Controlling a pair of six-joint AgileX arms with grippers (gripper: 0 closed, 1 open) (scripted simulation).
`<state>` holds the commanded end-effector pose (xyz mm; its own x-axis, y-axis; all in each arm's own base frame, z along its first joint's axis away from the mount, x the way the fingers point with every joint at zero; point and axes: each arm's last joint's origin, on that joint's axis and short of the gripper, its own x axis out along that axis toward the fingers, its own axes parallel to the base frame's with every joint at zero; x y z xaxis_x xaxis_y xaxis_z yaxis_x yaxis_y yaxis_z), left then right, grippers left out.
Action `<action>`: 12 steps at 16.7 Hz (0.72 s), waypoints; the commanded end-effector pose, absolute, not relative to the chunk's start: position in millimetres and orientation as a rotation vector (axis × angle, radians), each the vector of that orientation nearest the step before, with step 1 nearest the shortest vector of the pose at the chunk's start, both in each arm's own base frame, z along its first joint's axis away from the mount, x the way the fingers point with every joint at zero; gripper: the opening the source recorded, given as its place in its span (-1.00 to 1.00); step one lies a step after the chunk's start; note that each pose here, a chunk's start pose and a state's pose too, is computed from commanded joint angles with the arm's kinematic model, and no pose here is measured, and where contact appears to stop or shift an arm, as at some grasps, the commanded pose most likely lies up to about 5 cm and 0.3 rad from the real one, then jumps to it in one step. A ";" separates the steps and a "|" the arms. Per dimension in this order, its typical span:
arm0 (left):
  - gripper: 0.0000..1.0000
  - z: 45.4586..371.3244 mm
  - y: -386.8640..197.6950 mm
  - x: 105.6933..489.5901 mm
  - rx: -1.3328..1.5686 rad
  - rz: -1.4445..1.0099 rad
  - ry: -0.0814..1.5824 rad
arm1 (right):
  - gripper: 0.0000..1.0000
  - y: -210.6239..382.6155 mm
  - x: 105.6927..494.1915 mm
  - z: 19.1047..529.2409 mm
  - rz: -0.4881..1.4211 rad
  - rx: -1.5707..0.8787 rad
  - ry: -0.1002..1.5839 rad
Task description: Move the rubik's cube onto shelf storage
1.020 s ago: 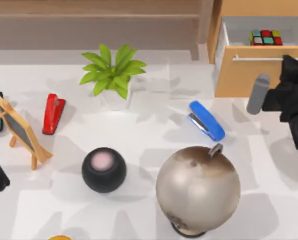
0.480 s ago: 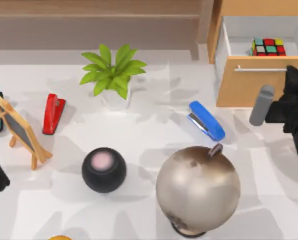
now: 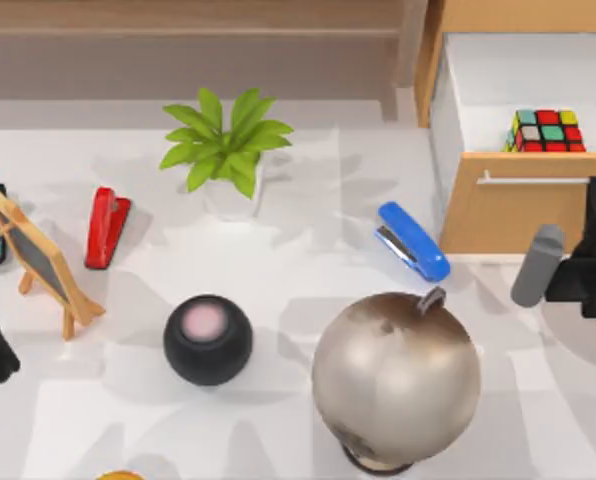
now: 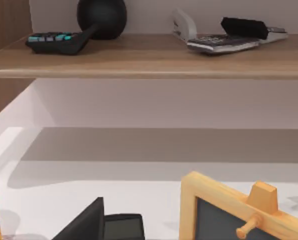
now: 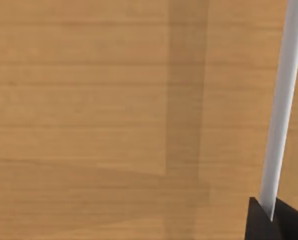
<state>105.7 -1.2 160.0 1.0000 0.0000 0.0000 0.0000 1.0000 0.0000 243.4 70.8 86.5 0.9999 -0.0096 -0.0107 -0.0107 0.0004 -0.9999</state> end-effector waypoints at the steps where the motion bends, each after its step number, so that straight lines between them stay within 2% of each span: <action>1: 1.00 160.0 -1.2 105.7 0.000 0.000 0.000 | -1.00 70.8 242.7 86.8 -0.001 -1.570 0.016; 4: 1.00 160.0 -1.2 105.7 0.000 0.000 0.000 | -1.00 70.8 242.7 86.8 -0.001 -1.570 0.016; 12: 1.00 160.0 -1.2 105.7 0.000 0.000 0.000 | 0.21 70.8 242.7 86.8 -0.001 -1.570 0.016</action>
<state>105.7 -1.2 160.0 1.0000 0.0000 0.0000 0.0000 1.0000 0.0000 242.7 70.8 86.8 0.9999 -0.0111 -0.0094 -0.0094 0.0011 -1.0000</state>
